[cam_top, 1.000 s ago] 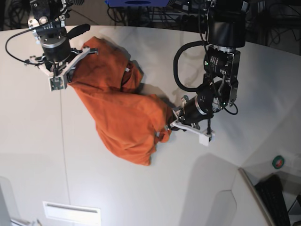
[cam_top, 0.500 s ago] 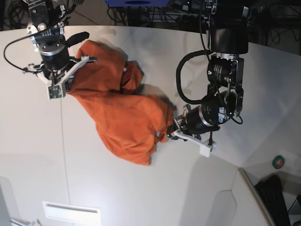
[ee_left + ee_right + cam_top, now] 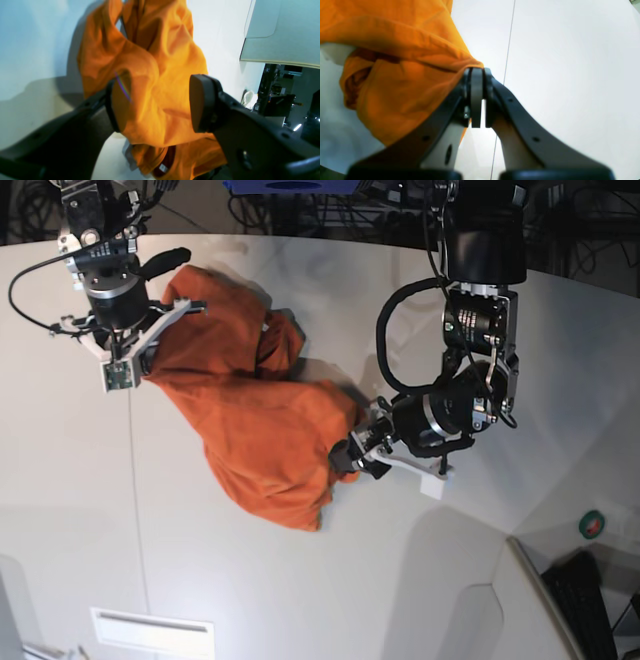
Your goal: Layout the t-shirt on the table in an organized manner, then fold the t-shirt properly
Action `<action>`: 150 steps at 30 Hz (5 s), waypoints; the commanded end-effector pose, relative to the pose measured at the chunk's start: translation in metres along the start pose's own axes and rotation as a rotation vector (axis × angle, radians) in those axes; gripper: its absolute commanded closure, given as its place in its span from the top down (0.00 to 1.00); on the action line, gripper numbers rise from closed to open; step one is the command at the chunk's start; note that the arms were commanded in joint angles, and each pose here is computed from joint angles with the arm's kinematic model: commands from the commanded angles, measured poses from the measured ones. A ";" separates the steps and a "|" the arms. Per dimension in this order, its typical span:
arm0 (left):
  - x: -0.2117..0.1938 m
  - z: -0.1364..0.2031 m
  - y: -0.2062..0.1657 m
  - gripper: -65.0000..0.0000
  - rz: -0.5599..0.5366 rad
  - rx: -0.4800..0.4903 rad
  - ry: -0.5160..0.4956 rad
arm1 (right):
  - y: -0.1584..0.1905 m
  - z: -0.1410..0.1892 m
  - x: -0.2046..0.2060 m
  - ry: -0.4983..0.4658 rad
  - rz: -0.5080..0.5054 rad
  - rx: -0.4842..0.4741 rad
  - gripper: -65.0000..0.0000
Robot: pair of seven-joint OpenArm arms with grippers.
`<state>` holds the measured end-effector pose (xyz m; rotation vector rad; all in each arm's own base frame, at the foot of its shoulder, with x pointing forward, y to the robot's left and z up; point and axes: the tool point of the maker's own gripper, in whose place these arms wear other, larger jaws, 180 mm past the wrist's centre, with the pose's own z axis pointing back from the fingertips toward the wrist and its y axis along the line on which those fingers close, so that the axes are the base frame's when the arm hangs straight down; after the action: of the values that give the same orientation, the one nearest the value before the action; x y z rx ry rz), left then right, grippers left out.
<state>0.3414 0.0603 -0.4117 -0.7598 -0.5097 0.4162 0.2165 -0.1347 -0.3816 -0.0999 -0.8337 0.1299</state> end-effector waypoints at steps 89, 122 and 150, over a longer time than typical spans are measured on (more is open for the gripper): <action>-0.003 0.198 0.103 0.98 -0.014 0.300 -0.324 | 0.017 0.008 -0.011 0.038 -0.162 0.135 0.00; -0.003 0.198 0.102 0.98 -0.015 0.299 -0.326 | 0.017 0.006 -0.006 0.027 -0.162 0.134 0.00; -0.033 0.185 0.106 0.98 0.181 0.271 -0.373 | 0.018 0.005 -0.001 0.015 -0.173 0.137 0.00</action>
<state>0.1857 0.2097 -0.3935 -0.4605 -0.6822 0.8007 0.2063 -0.1158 -0.3899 0.0993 -0.7765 0.0228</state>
